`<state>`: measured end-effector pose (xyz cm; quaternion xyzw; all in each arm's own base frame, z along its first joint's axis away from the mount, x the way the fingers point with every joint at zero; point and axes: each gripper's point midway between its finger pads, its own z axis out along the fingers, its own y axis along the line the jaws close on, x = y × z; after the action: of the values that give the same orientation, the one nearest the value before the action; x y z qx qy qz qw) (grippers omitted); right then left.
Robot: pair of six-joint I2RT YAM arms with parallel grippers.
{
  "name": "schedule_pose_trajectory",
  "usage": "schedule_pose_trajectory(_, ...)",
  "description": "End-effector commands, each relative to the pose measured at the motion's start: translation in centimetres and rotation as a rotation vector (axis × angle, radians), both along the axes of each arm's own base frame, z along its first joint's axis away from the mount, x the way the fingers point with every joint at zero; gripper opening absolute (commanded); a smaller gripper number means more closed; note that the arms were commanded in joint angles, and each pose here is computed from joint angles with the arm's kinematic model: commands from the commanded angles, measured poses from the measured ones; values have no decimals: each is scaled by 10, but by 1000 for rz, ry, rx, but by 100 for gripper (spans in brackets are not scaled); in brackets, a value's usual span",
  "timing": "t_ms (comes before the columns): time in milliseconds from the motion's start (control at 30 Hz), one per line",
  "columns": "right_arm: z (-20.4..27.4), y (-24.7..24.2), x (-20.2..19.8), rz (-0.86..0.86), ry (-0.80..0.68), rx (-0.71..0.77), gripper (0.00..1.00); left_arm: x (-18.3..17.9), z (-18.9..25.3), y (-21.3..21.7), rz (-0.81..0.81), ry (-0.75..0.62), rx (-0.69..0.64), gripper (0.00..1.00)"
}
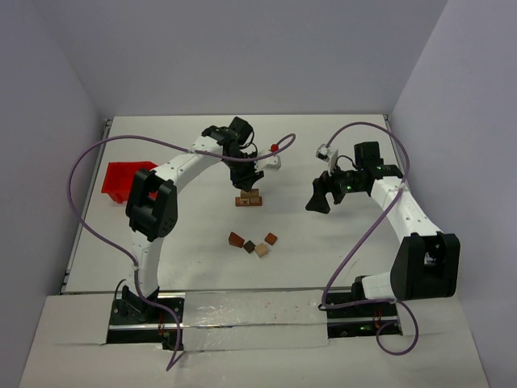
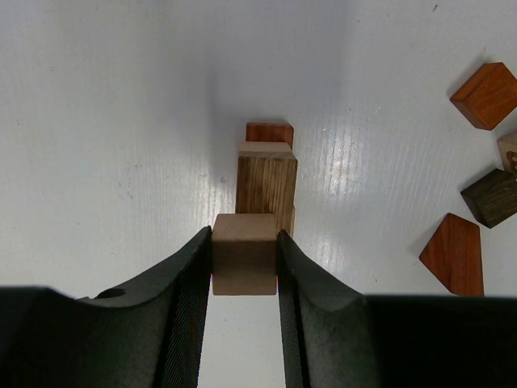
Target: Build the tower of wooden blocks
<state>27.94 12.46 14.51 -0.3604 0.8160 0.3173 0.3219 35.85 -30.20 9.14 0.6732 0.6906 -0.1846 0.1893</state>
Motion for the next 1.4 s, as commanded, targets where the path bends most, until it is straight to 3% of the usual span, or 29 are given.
schedule_pose_trajectory(0,15,3,7,15,-41,7,100,0,18,-1,8,-48,-11,28)
schedule_pose_trajectory(1367,15,4,7,19,-37,5,100,-7,32,-5,-13,-86,-38,30)
